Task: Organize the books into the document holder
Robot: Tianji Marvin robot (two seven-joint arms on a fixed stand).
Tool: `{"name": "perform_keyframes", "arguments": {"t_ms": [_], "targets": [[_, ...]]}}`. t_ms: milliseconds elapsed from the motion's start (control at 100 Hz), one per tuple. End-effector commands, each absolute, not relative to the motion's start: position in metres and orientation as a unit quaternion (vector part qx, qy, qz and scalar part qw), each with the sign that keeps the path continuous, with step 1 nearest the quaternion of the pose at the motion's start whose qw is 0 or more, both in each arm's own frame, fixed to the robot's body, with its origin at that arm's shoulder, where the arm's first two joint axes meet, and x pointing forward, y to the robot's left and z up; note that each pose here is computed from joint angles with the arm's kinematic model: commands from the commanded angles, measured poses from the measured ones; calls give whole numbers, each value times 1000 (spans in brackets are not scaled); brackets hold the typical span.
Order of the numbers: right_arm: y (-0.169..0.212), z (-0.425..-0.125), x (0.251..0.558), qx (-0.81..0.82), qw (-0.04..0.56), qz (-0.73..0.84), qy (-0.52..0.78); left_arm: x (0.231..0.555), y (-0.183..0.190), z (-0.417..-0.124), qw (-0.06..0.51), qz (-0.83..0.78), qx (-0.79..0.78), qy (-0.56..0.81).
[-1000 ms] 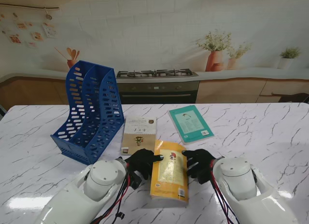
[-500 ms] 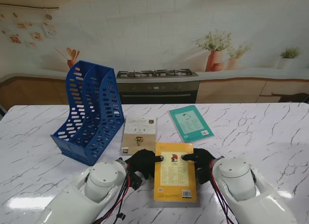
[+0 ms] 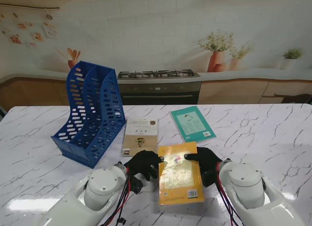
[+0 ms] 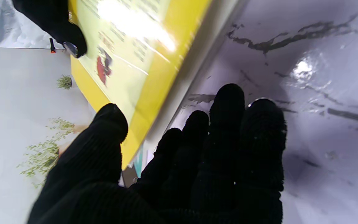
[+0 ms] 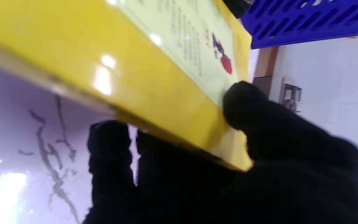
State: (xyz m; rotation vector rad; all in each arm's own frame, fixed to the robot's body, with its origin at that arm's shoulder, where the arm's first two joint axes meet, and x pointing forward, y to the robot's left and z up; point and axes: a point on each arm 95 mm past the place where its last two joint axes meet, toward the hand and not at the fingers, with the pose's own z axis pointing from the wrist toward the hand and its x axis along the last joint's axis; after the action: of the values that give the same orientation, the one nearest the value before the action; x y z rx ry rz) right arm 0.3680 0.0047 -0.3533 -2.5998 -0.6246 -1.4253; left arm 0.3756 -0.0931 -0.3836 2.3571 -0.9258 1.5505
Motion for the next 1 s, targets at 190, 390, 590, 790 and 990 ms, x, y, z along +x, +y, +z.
{"name": "perform_keyframes", "arguments": {"t_ms": [190,390,590,790,990], "targets": [[6,-307,367,-808,73,-542,-220,372,-88,-350,67,581,746,-318],[0,-286,375,-778,68,-570,-255,379,-70,-322,16,606,726,-324],[-4,-276,386,-756,66,-578,-300,384,-51,-295,-29,623,704,-339],[-1,-268,398,-718,70,-591,-360,393,-45,-275,-55,640,674,-365],[7,-259,407,-672,68,-614,-408,413,-54,-266,-63,671,620,-401]]}}
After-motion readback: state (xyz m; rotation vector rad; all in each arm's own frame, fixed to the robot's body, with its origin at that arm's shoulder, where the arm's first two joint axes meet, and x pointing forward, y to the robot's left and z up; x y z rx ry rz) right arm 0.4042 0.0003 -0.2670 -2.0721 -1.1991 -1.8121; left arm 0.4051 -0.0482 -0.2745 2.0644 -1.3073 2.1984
